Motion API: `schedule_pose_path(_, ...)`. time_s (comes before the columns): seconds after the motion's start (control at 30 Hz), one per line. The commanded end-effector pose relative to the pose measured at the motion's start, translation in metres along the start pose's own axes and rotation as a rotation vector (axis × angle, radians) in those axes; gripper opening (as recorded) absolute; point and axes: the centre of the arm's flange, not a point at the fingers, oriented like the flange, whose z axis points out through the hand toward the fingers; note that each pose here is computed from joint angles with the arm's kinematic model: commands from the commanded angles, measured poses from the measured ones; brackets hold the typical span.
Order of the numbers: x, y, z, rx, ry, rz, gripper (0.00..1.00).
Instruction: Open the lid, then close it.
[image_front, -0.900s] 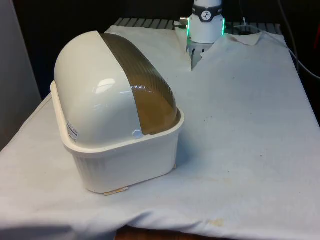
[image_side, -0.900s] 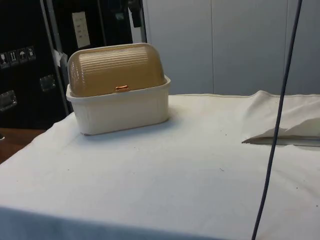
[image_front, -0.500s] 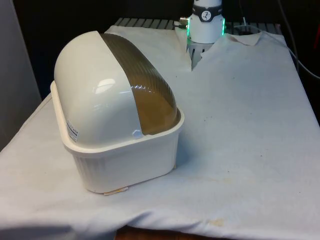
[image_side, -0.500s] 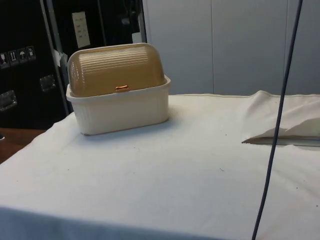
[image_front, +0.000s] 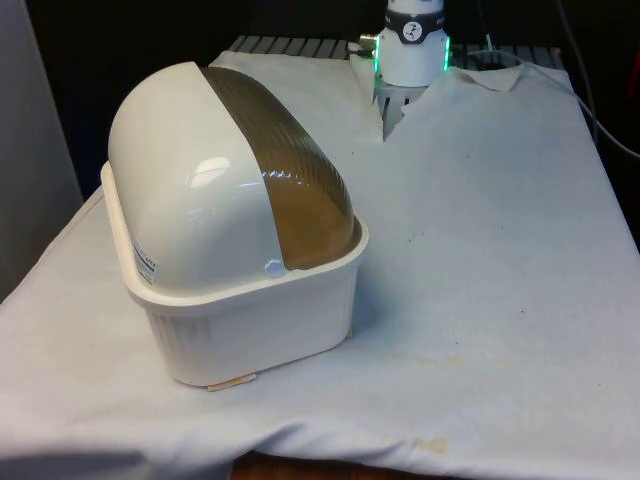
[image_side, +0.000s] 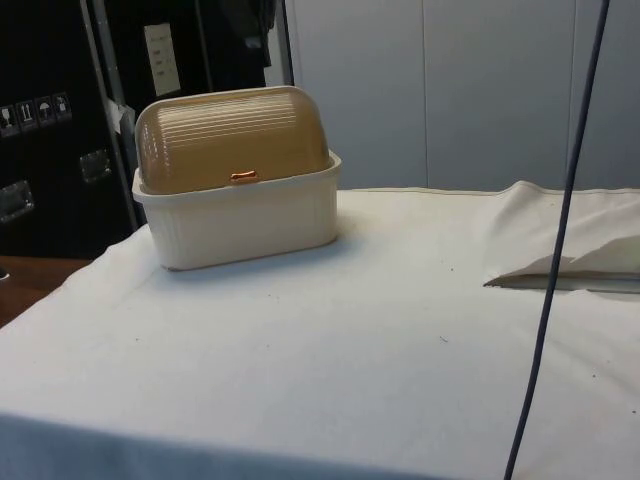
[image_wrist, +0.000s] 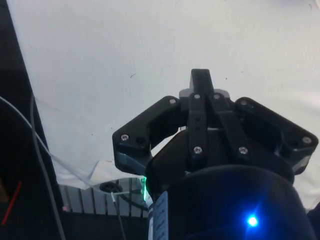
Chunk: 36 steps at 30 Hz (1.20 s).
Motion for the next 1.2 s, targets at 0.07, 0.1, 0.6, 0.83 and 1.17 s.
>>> schedule_pose_path(0.07, -0.001, -0.004, -0.002, -0.006, 0.032, -0.008, 0.0)
schedule_pose_path(0.1, -0.001, -0.006, -0.002, -0.007, 0.039, -0.011, 0.0)
schedule_pose_path(0.6, 0.005, -0.018, 0.003, -0.047, 0.133, -0.063, 0.0)
schedule_pose_path(0.83, 0.006, -0.018, 0.004, -0.087, 0.156, -0.09, 0.0)
schedule_pose_path(1.17, 0.005, -0.018, 0.005, -0.153, 0.172, -0.126, 0.0)
